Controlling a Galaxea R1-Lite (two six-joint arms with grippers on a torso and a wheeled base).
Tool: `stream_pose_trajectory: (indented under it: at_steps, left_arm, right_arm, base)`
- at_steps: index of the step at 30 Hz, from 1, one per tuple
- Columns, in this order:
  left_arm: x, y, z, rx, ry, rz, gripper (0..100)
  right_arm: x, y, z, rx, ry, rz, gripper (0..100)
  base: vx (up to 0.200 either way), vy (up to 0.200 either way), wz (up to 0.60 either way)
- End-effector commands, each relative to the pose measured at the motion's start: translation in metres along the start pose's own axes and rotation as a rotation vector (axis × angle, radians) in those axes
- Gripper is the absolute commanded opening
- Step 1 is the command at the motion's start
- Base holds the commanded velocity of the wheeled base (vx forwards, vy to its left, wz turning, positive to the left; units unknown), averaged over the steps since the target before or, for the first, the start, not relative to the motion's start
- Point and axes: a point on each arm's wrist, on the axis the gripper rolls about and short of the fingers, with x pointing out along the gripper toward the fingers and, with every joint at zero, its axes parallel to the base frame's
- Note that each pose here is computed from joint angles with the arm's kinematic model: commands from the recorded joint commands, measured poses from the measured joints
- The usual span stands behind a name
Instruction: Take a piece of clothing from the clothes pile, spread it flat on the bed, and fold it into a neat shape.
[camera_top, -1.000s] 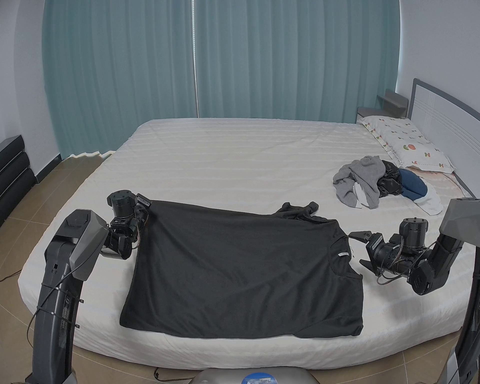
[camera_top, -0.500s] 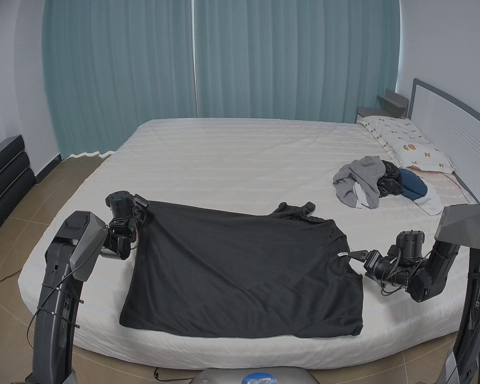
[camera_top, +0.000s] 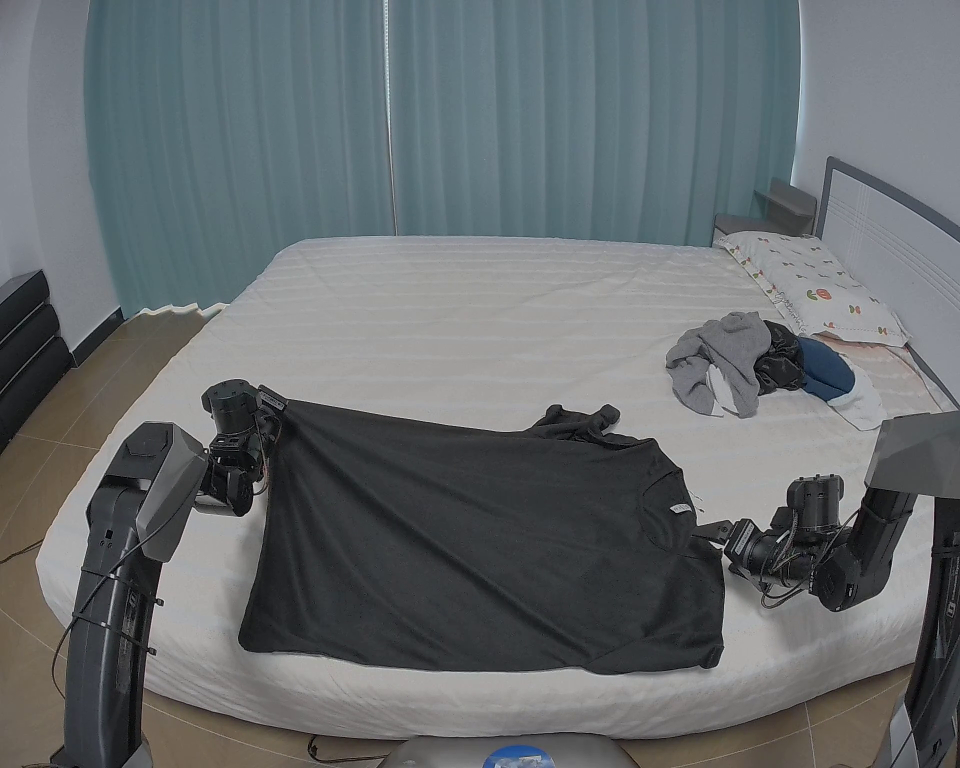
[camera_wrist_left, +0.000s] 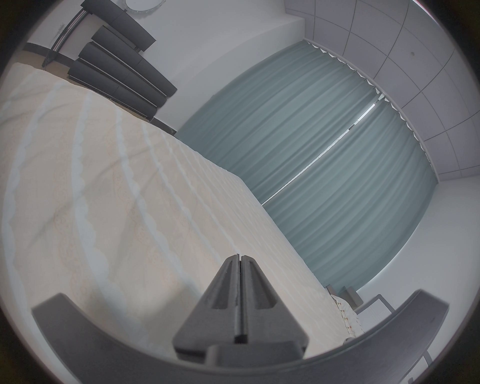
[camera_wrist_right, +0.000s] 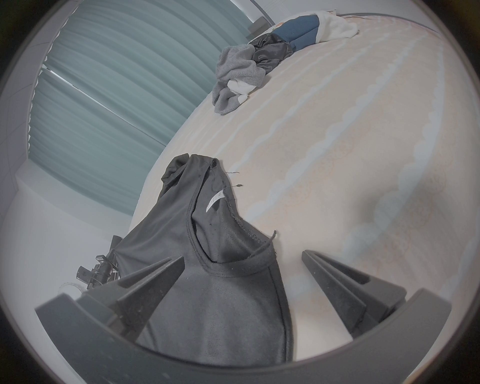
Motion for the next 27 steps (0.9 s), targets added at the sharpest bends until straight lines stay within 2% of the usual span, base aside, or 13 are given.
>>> stream_pose_trajectory:
  at_steps: [1,9,13,22,23,27]
  left_arm:
    - [0.001,0.002,0.002,-0.001,-0.006,0.002,0]
    - [0.002,0.005,0.009,-0.003,-0.018,0.006,0]
    - [0.004,0.008,0.016,-0.007,-0.030,0.008,0]
    - [0.002,0.006,0.011,-0.002,0.001,0.026,0]
    - [0.002,0.006,0.011,-0.001,0.005,0.026,100]
    - [-0.001,0.007,0.005,0.002,0.023,0.034,100]
  right_arm:
    - [-0.004,0.001,0.000,0.001,-0.001,0.002,100]
    - [-0.009,0.003,-0.003,-0.024,0.015,0.010,100]
    - [-0.017,0.007,-0.003,-0.027,0.030,0.040,100]
    - [-0.020,0.008,-0.004,-0.027,0.041,0.052,100]
    - [-0.020,0.008,-0.003,-0.028,0.039,0.054,100]
    - [-0.020,0.008,-0.004,-0.027,0.040,0.053,100]
  base:
    - [0.000,0.000,0.00]
    - [0.000,0.000,0.00]
    - [0.000,0.000,0.00]
    - [0.000,0.000,0.00]
    - [0.000,0.000,0.00]
    - [0.000,0.000,0.00]
